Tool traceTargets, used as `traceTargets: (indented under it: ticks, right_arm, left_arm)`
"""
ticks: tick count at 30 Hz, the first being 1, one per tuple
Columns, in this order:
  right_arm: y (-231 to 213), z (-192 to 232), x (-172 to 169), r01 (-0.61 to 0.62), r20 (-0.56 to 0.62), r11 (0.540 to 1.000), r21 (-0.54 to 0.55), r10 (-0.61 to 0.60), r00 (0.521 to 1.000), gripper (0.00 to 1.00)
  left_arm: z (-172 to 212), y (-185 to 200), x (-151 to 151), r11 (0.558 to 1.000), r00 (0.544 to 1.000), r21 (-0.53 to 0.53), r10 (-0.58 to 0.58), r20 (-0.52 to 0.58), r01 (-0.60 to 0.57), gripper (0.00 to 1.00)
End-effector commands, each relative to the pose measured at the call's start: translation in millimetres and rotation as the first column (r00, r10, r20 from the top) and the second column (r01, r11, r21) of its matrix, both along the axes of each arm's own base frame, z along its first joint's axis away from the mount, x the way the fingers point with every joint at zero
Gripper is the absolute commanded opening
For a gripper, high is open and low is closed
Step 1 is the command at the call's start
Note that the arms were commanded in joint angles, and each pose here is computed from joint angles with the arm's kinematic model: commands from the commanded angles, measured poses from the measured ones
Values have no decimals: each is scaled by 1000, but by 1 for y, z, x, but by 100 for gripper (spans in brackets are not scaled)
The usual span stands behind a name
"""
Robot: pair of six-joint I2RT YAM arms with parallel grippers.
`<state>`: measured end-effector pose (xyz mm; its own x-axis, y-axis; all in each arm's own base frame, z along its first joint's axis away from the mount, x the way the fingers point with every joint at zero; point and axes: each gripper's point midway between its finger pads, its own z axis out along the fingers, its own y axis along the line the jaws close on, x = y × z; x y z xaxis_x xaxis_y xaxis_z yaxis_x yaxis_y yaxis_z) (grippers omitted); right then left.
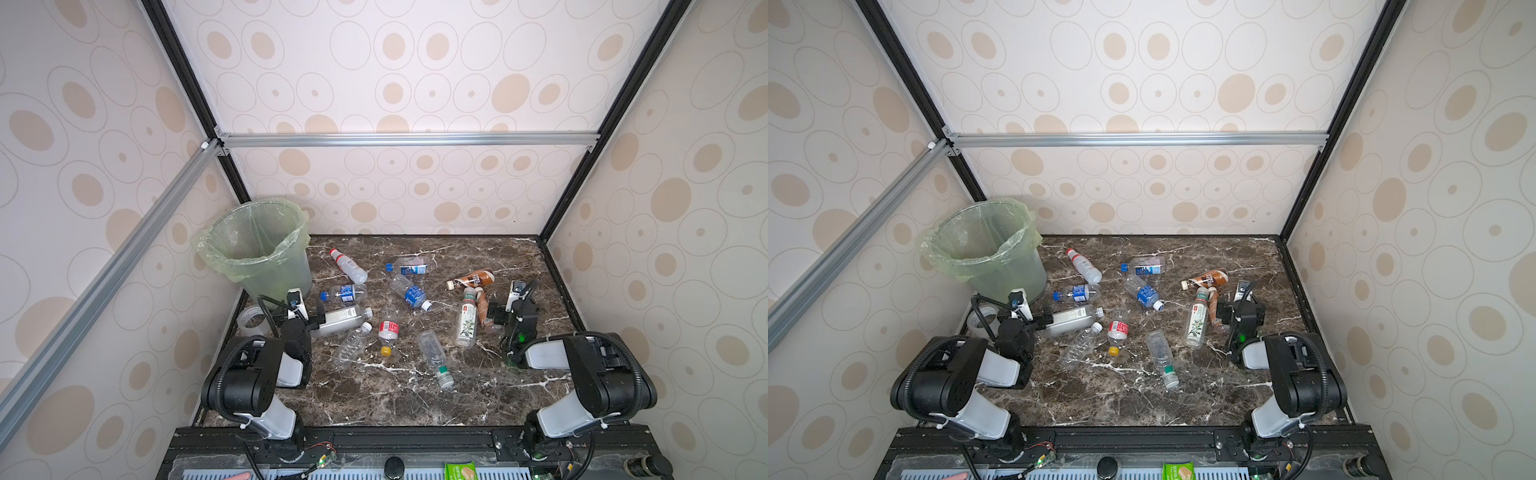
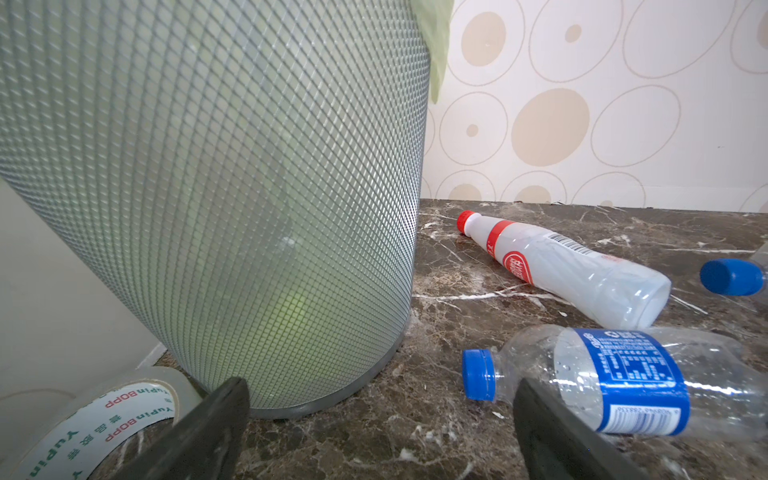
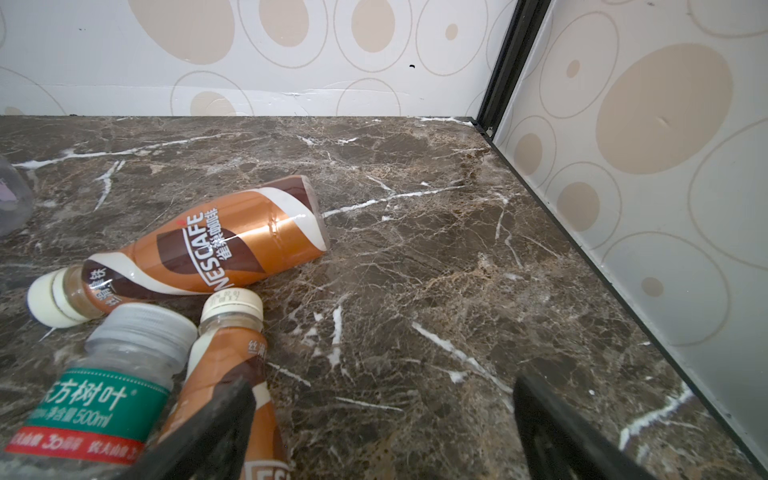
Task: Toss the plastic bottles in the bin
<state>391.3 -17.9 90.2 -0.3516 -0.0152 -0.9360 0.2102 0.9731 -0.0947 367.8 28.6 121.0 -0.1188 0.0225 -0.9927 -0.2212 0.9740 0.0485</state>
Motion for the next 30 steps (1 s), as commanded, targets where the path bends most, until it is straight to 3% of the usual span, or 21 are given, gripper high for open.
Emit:
traceTargets:
  ticks: [1,9,15,19,24,30]
  right_arm:
    - [-4,3,0,21,16,1000,-3,-21,1000,100]
    - [-4,17,-9,21,67,1000,-5,-20,998,100]
    - [-24,44,-22,146,-13,989,-28,-146,989,100]
    - [-44,66,-34,289,0,957,-5,-289,957,100]
    - [-47,92,-45,356,-82,932,66,-350,933,100]
    - [-45,95,-71,430,-268,894,124,-387,882,100]
  left_arm:
    - [12,-3,4,999,999,26,-31,36,30,99]
    - [34,-18,-2,995,996,77,-71,46,67,99]
    - [39,-30,-8,996,998,66,-60,25,58,99]
    - [46,-59,-8,985,994,129,-112,-2,111,99]
    - [69,-92,-13,967,988,201,-157,-5,155,99]
    - [125,-119,-10,974,972,41,-224,68,222,99]
